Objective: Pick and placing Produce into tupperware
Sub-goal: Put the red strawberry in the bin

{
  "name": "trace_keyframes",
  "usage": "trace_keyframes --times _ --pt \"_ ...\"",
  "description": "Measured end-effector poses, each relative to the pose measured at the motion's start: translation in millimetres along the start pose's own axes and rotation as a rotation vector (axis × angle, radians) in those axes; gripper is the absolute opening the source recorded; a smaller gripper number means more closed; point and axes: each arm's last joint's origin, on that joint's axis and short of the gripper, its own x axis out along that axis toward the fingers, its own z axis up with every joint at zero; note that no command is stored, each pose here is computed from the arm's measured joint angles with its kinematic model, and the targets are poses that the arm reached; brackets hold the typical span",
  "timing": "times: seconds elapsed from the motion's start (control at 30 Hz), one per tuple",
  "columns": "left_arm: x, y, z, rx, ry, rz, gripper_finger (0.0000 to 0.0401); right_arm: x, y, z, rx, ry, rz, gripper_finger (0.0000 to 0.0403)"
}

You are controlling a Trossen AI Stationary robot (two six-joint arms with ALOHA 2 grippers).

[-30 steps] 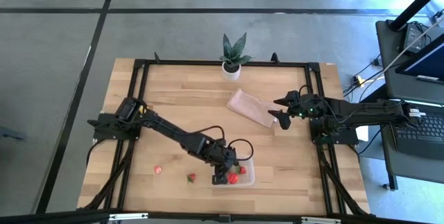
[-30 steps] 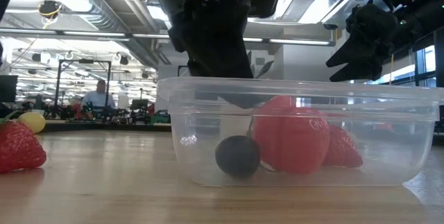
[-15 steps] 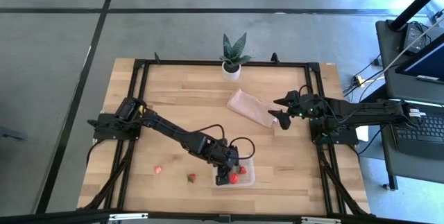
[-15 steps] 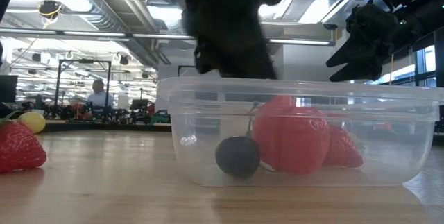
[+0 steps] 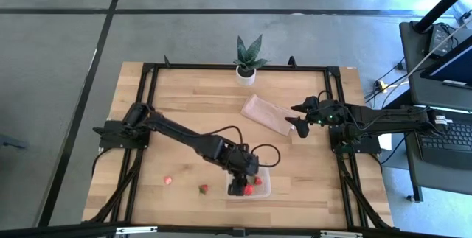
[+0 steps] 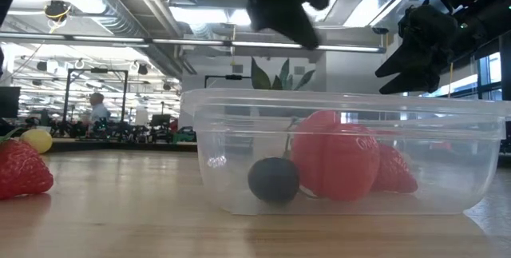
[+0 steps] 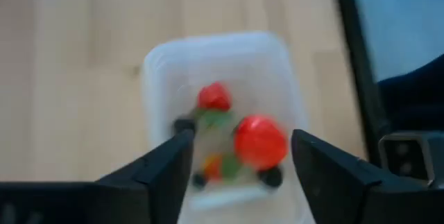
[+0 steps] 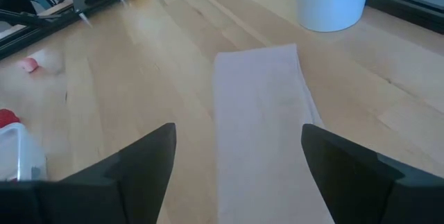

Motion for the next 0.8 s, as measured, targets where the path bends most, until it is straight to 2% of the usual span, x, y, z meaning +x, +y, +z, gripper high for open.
trace_keyframes --times 0.17,0.4,0.47,0.6,0.7,0.8 --pt "-21.5 4.7 -3.4 -0.033 0.191 0.037 0.0275 0.1 0.0 0.0 0.001 0.0 0.0 0.0312" --pt "-35.7 -15.0 -20.3 -0.094 0.387 0.014 0.0281 0.1 0.0 -0.1 0.007 0.0 0.0 0.0312" --pt "-38.5 -20.4 -28.3 -0.158 0.46 0.024 0.0281 0.1 0.0 0.0 0.008 0.0 0.0 0.0312" --pt "-46.7 -25.8 -45.0 -0.313 0.602 0.149 0.028 0.1 0.0 0.0 0.007 0.0 0.0 0.0312" --pt "-48.0 -28.7 -50.8 -0.402 0.607 0.248 0.0275 0.1 0.0 0.1 0.008 -0.001 0.0 0.0312" --pt "-39.8 -30.7 -57.1 -0.454 0.597 0.265 0.0268 0.1 0.0 0.0 0.009 -0.001 0.0 0.0312"
